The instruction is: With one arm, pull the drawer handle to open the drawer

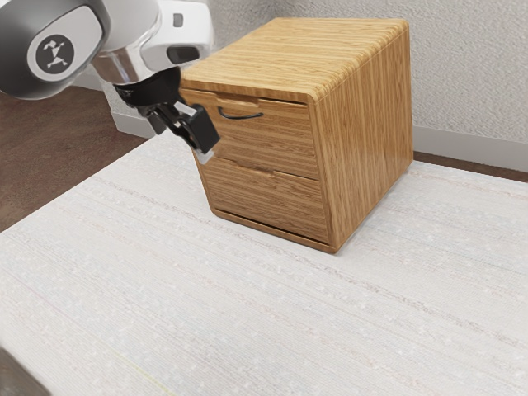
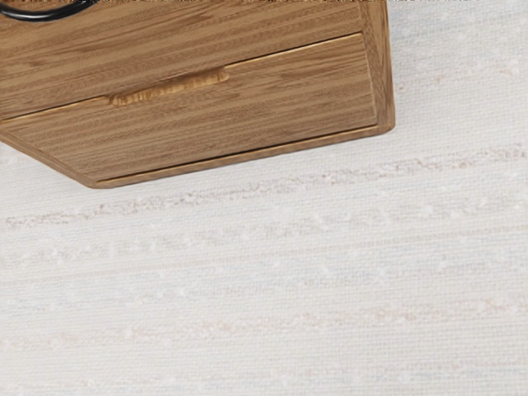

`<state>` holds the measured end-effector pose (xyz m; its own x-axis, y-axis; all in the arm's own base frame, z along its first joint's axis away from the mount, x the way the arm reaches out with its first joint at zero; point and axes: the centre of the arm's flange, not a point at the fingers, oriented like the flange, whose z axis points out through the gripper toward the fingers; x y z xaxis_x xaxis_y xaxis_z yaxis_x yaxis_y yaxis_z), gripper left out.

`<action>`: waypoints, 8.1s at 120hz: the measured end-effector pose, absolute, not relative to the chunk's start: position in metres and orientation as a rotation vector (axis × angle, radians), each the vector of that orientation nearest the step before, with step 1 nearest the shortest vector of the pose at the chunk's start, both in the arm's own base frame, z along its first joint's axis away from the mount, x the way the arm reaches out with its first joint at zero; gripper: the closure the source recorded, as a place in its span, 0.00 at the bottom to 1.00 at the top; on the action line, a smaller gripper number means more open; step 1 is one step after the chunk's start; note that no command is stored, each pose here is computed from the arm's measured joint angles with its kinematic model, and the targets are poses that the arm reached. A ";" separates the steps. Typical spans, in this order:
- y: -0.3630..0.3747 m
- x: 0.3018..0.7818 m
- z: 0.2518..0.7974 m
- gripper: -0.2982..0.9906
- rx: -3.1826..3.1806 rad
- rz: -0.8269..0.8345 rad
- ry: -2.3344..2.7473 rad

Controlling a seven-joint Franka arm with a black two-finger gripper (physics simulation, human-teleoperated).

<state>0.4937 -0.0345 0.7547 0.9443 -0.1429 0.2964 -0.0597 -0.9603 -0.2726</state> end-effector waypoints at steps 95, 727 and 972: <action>0.026 0.438 0.707 0.25 -2.696 -0.541 0.849; 0.099 0.498 0.641 0.64 -1.870 -0.429 1.834; -0.084 0.544 0.743 0.33 -2.046 -0.609 1.801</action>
